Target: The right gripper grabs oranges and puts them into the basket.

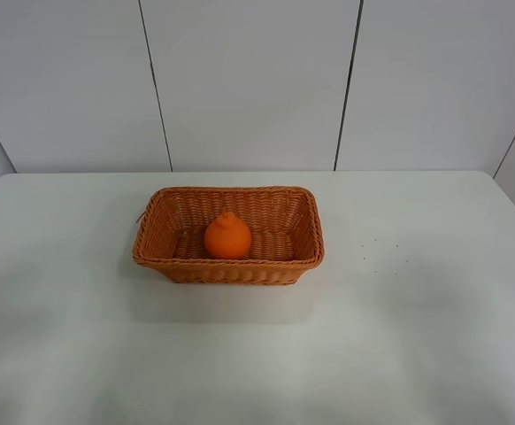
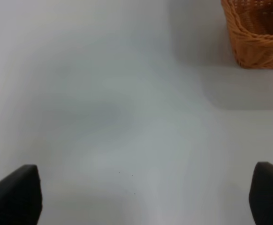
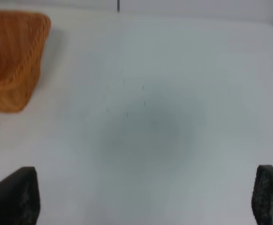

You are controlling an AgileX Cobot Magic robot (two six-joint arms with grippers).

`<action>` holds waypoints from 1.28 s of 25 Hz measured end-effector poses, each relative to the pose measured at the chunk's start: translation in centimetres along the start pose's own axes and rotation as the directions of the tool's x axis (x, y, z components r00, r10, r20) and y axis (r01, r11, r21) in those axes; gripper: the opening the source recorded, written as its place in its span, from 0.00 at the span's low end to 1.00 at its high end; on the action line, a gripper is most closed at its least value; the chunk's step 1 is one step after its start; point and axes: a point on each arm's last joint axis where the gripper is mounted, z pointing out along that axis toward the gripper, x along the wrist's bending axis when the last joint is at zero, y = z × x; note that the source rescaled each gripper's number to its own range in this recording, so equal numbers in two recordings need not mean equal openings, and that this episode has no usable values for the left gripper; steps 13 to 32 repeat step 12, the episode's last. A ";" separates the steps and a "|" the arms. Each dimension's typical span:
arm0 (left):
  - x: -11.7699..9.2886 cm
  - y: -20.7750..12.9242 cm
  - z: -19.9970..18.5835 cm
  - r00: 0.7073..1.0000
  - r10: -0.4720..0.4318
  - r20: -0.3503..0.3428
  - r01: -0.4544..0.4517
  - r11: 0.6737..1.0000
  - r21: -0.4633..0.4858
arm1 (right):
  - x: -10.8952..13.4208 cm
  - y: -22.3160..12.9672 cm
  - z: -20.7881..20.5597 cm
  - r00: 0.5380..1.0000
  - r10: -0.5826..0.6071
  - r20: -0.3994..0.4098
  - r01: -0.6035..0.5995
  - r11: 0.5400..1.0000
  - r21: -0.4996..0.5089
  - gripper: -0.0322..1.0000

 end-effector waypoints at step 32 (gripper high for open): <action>0.0 0.0 0.0 1.000 0.000 0.000 0.000 1.000 0.000 | 0.0 -0.2 -0.2 1.000 0.002 0.007 -0.002 1.000 -0.017 1.00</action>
